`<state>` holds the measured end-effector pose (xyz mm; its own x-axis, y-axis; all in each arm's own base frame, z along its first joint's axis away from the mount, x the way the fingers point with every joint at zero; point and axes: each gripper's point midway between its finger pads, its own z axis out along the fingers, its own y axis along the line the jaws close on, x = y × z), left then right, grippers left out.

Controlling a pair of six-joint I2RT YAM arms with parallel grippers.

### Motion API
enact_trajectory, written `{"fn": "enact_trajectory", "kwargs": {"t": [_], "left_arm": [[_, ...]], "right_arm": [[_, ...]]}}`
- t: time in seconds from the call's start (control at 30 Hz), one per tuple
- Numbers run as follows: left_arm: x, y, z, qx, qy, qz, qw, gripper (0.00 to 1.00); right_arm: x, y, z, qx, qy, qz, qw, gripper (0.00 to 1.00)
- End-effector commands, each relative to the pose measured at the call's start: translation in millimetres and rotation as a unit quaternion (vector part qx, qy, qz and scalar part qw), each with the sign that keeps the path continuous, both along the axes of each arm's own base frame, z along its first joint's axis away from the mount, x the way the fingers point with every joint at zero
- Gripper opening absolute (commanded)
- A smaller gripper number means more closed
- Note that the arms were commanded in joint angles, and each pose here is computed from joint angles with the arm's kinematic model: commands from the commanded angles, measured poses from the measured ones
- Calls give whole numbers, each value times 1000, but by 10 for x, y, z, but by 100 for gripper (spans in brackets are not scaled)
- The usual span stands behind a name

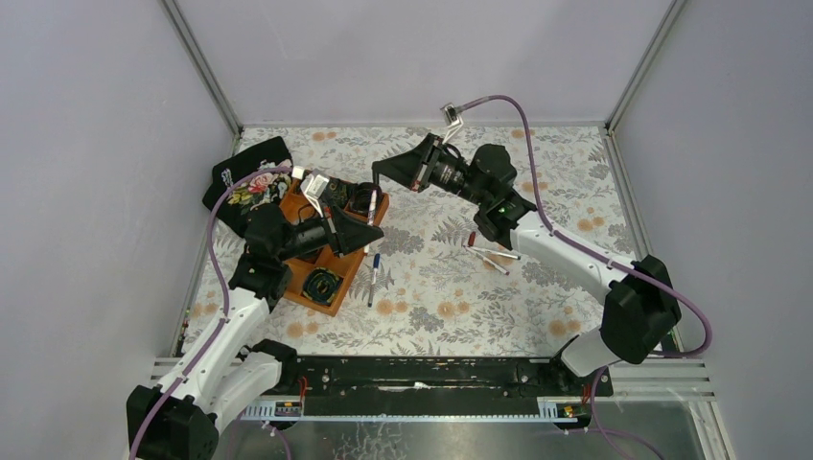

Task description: Insert the pens into the pen caps

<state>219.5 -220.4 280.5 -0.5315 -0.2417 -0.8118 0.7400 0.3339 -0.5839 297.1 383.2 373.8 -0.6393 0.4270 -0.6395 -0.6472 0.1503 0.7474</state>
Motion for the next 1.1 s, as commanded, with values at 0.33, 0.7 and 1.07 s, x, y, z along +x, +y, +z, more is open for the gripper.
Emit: {"fn": "enact_trajectory", "kwargs": {"t": [0.33,0.7,1.07], "left_arm": [[-52,-15,107,-12,-32,-11,999,0],[-62,-15,113,-13,-34,-11,999,0],[-81,-14,127,-15,-38,-13,999,0]], "right_arm": [[-122,84,285,19,-45,22,999,0],[-124,60,255,16,-47,17,999,0],[-115,54,249,13,-49,12,999,0]]}}
